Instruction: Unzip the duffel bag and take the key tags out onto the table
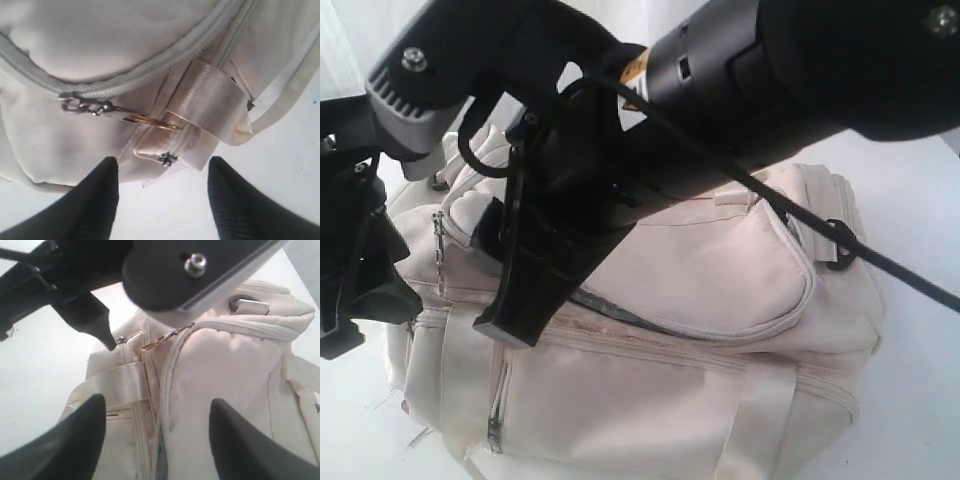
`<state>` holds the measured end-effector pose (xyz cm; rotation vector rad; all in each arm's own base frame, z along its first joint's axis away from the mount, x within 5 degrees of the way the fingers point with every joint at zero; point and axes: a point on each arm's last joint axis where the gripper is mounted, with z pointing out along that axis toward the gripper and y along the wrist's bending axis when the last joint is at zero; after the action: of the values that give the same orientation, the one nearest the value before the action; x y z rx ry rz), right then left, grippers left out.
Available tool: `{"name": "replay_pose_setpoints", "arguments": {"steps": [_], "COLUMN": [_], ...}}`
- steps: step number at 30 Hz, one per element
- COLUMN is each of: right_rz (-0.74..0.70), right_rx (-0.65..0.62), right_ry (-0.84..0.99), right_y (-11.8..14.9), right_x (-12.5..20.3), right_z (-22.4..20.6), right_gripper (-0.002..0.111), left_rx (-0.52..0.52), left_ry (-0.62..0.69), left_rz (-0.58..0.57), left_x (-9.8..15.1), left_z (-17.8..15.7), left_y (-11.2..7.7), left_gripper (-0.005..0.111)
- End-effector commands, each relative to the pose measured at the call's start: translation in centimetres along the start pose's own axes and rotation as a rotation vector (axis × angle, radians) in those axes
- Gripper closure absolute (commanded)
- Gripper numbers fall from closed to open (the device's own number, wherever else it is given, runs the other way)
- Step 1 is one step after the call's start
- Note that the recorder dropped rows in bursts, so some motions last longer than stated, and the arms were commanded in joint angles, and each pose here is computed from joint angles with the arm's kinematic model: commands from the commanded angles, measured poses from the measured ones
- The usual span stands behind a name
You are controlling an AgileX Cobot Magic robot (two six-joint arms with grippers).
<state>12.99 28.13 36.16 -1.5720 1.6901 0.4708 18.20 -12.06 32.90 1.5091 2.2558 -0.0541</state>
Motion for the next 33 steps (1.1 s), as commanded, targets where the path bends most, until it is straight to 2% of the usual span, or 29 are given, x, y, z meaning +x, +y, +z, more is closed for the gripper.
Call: {"name": "replay_pose_setpoints", "arguments": {"steps": [1,7,9,11,13,14,15,17,22,27,33], "right_rz": [0.006,0.01,0.022,0.027,0.019,0.019,0.018,0.019,0.026,0.025,0.025], "right_rx": [0.008,0.024,0.054,0.081,0.097,0.099,0.102,0.105,0.104,0.105,0.109], "right_ry": [0.008,0.039,0.096,0.135,0.138,0.131,0.121,0.11,0.114,0.109,0.094], "right_y": [-0.1,-0.3,-0.5,-0.8,-0.9,-1.0,-1.0,-1.0,-1.0,-1.0,-1.0], "right_x": [0.1,0.4,0.9,1.3,1.3,1.3,1.2,1.1,1.1,1.1,0.9], "right_z": [-0.2,-0.2,-0.2,-0.3,-0.3,-0.3,-0.3,-0.3,-0.3,-0.3,-0.3], "right_gripper": [0.05,0.05,0.05,0.05,0.05,0.05,0.05,0.05,0.05,0.05,0.05], "left_rx": [0.028,0.0,-0.057,-0.144,-0.146,-0.135,-0.115,-0.092,-0.087,-0.111,-0.111], "left_ry": [0.022,-0.014,-0.065,-0.113,-0.208,-0.252,-0.338,-0.398,-0.454,-0.544,-0.534], "left_rz": [-0.044,-0.234,-0.314,-0.38,-0.476,-0.5,-0.535,-0.576,-0.67,-0.715,-0.72], "left_x": [0.4,0.0,0.5,2.0,3.3,3.5,3.8,3.9,4.6,4.5,4.3], "left_z": [0.0,0.0,-0.4,-1.2,-1.5,-1.5,-1.3,-0.7,1.3,2.1,2.8], "left_y": [-0.5,-0.2,-0.2,-0.6,-1.7,-2.1,-2.7,-3.2,-3.4,-3.2,-3.0], "left_gripper": [0.051,0.051,0.052,0.059,0.068,0.068,0.065,0.059,0.041,0.04,0.04]}}
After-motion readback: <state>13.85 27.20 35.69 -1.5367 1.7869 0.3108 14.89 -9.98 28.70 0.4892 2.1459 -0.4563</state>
